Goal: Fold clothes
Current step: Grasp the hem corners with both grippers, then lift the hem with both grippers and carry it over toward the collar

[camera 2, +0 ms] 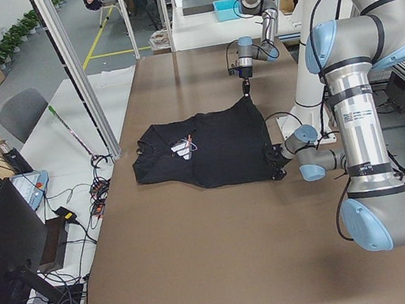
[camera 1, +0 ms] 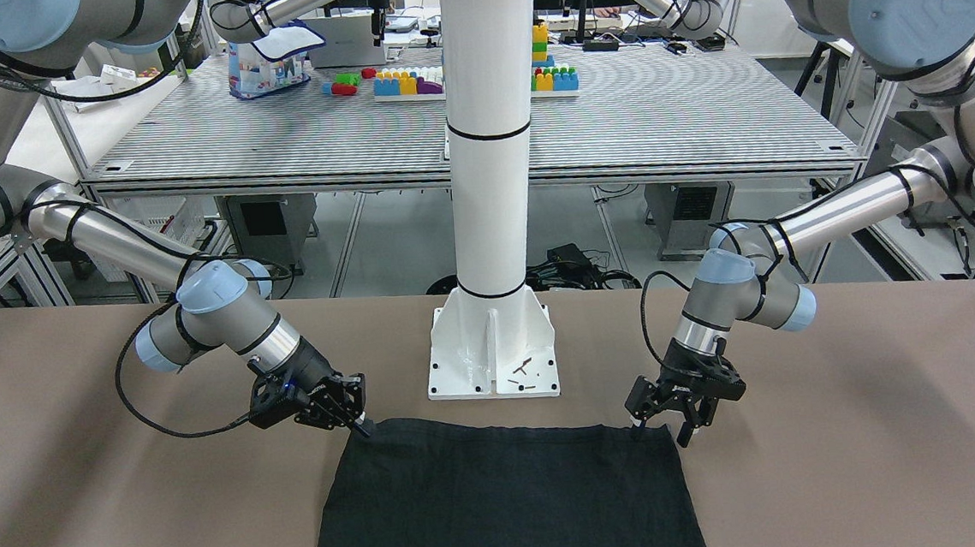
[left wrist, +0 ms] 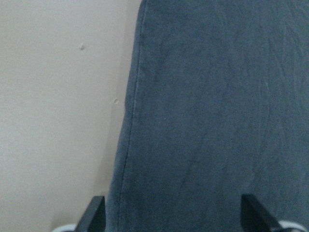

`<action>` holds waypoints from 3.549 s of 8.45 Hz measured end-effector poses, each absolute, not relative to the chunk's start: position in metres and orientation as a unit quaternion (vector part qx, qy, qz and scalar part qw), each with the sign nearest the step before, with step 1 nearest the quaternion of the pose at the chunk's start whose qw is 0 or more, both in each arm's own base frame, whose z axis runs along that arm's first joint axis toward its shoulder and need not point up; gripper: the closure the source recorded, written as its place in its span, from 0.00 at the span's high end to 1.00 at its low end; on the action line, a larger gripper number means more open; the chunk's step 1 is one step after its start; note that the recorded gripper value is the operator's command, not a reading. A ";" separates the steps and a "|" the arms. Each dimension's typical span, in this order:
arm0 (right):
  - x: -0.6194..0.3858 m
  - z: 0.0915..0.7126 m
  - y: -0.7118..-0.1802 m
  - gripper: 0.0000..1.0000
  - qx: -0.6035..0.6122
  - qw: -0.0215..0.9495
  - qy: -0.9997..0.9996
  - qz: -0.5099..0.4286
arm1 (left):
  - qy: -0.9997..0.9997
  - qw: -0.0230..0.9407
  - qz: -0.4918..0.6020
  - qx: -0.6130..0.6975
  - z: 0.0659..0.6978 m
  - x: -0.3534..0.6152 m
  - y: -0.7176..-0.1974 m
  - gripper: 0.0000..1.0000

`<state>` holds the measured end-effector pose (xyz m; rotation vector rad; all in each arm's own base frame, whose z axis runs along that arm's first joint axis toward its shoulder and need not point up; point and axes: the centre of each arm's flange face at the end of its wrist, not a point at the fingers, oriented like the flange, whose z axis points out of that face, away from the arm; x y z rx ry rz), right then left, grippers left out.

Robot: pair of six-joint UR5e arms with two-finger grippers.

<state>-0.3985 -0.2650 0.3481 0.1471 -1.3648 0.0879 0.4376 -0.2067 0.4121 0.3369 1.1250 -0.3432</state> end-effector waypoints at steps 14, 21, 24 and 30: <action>-0.400 0.344 -0.266 0.00 0.070 0.771 -0.632 0.041 | 0.509 0.831 -0.145 0.172 0.421 0.429 -0.192 0.00; -0.348 0.303 -0.275 0.00 0.023 0.740 -0.672 -0.008 | 0.581 0.791 -0.144 0.128 0.339 0.372 -0.203 0.00; -0.306 0.267 -0.264 0.00 -0.020 0.711 -0.702 -0.034 | 0.650 0.747 -0.117 0.071 0.264 0.298 -0.213 0.00; -0.272 0.267 -0.255 0.00 -0.055 0.668 -0.741 -0.048 | 0.687 0.719 -0.095 0.052 0.225 0.258 -0.213 0.00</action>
